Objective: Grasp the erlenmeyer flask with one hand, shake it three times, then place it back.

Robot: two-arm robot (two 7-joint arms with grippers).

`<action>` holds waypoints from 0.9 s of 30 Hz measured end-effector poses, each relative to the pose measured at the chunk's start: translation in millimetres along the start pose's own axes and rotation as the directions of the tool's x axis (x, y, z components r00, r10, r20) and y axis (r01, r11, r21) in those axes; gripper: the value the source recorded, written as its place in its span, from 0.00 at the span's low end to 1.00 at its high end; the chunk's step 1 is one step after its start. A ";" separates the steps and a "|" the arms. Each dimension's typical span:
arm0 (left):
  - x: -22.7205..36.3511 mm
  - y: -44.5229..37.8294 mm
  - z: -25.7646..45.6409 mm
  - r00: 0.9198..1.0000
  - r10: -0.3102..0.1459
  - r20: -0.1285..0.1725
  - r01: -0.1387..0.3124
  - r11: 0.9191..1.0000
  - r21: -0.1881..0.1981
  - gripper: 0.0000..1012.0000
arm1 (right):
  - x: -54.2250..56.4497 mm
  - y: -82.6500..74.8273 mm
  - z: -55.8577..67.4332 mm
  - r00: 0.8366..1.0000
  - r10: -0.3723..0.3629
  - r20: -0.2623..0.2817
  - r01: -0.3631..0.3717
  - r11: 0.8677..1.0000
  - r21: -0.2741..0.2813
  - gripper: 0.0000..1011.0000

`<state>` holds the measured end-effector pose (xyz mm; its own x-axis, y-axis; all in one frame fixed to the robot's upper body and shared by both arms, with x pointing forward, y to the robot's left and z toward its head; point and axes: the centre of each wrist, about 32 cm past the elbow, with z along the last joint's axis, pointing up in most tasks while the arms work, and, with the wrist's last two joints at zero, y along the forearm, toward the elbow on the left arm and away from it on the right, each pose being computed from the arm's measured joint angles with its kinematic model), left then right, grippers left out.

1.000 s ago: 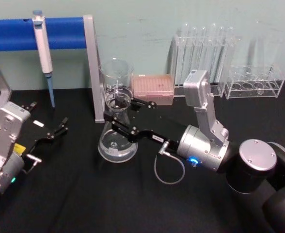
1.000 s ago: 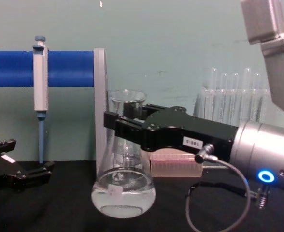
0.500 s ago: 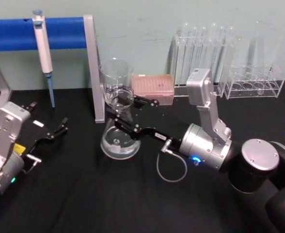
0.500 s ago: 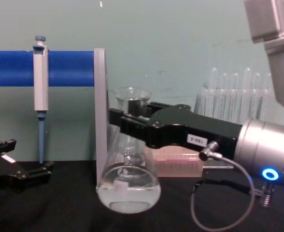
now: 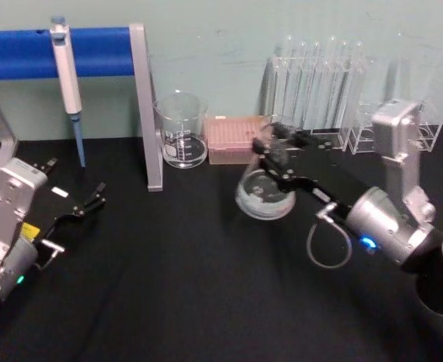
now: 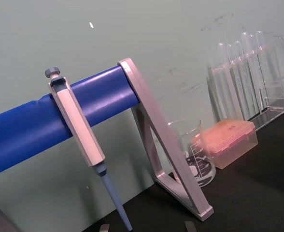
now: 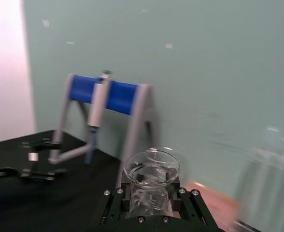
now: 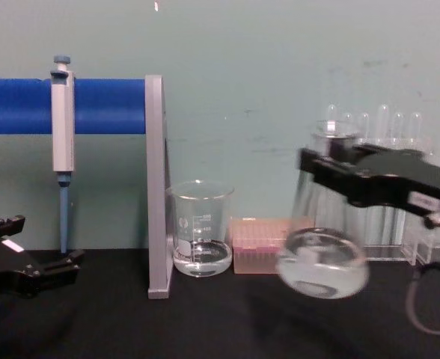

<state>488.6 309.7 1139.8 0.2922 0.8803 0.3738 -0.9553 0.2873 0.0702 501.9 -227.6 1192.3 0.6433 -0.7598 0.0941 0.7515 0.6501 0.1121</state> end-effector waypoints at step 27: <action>0.0 0.0 0.0 1.000 0.000 0.000 0.000 1.000 0.000 0.99 | 15.5 -60.6 3.8 0.957 -0.288 0.043 0.290 0.956 -0.034 0.45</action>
<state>488.6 309.7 1139.8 0.2923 0.8802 0.3738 -0.9552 0.2874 0.0702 465.8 -278.8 1190.7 0.3923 -0.9143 0.1004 0.9102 0.4016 0.1013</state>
